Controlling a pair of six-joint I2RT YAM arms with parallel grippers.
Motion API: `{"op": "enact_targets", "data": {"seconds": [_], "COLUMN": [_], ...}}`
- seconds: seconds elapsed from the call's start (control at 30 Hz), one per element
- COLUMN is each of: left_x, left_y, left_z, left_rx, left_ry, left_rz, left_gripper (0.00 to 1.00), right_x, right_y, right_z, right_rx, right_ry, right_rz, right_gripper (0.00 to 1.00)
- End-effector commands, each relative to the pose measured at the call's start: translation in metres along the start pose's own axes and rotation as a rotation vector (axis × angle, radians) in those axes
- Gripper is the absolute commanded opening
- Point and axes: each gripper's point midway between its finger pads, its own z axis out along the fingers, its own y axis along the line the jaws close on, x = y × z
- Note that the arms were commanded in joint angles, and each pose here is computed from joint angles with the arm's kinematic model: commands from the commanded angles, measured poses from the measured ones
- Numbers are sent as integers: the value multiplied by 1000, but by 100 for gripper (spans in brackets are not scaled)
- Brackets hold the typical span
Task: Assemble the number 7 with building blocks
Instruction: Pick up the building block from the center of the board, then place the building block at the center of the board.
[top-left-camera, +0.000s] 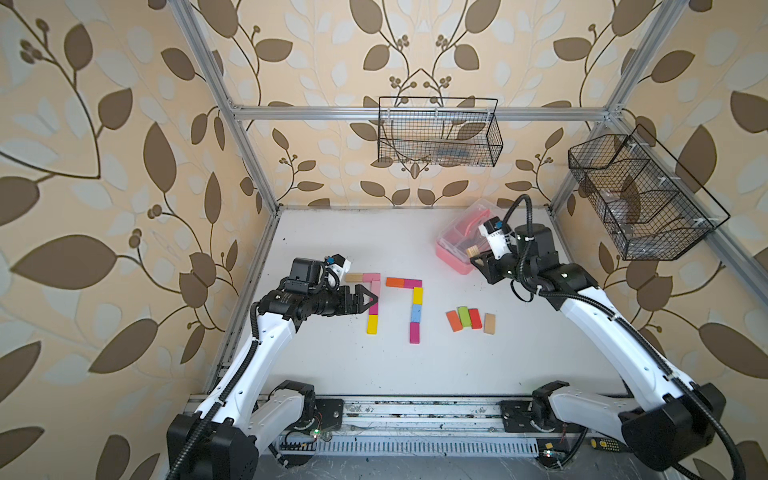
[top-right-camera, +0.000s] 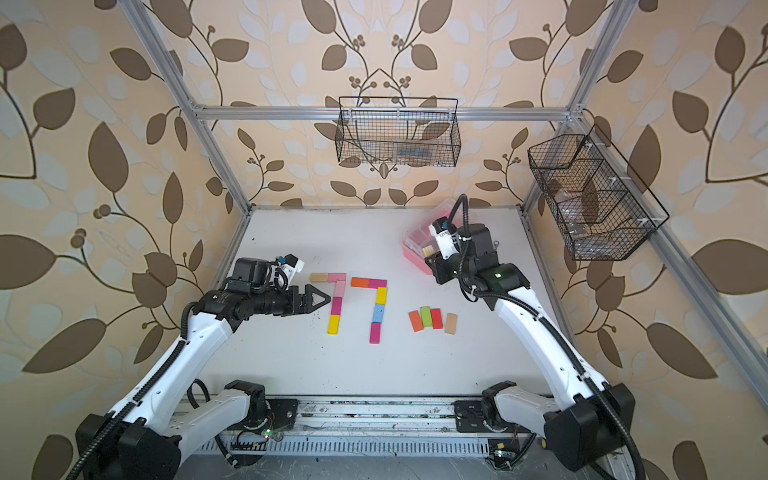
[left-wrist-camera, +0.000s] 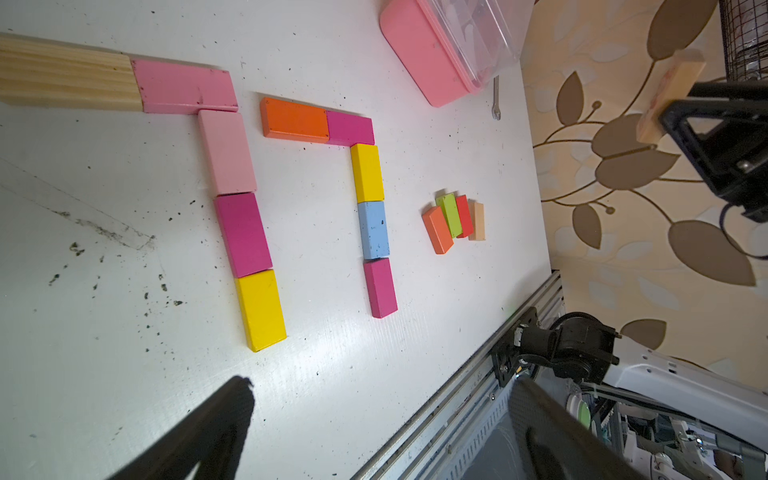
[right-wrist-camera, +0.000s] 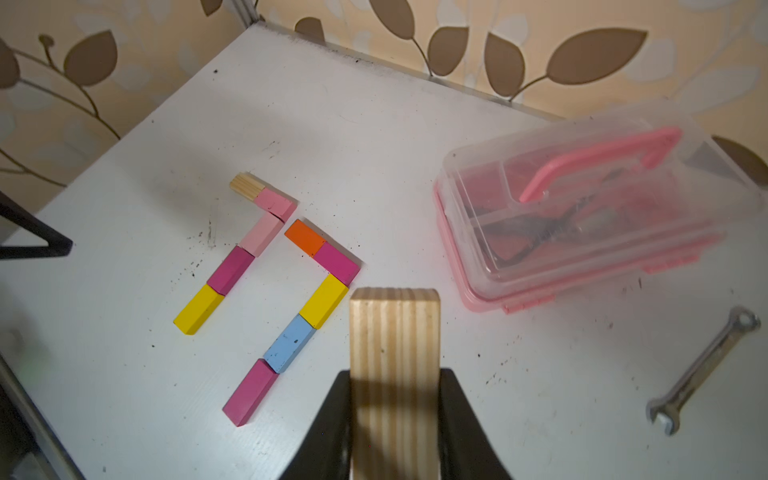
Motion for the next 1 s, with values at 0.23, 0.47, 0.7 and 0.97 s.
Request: {"op": "enact_targets", "data": {"seconds": [0.23, 0.47, 0.7, 0.97], "left_x": [3, 4, 5, 4], "left_y": [-5, -3, -2, -1], "left_z": [1, 5, 8, 9], "left_rx": [28, 28, 36, 28], "left_ry": [8, 23, 40, 42], "left_rz": [29, 17, 7, 5], "left_gripper": [99, 99, 99, 99], "right_x": [84, 115, 124, 131], "right_y": [43, 32, 21, 11], "right_z": [95, 147, 177, 194], "right_rx": [-256, -284, -272, -269], "right_ry": [431, 543, 571, 574], "right_rz": [-772, -856, -885, -855], "right_gripper": [15, 15, 18, 19]}}
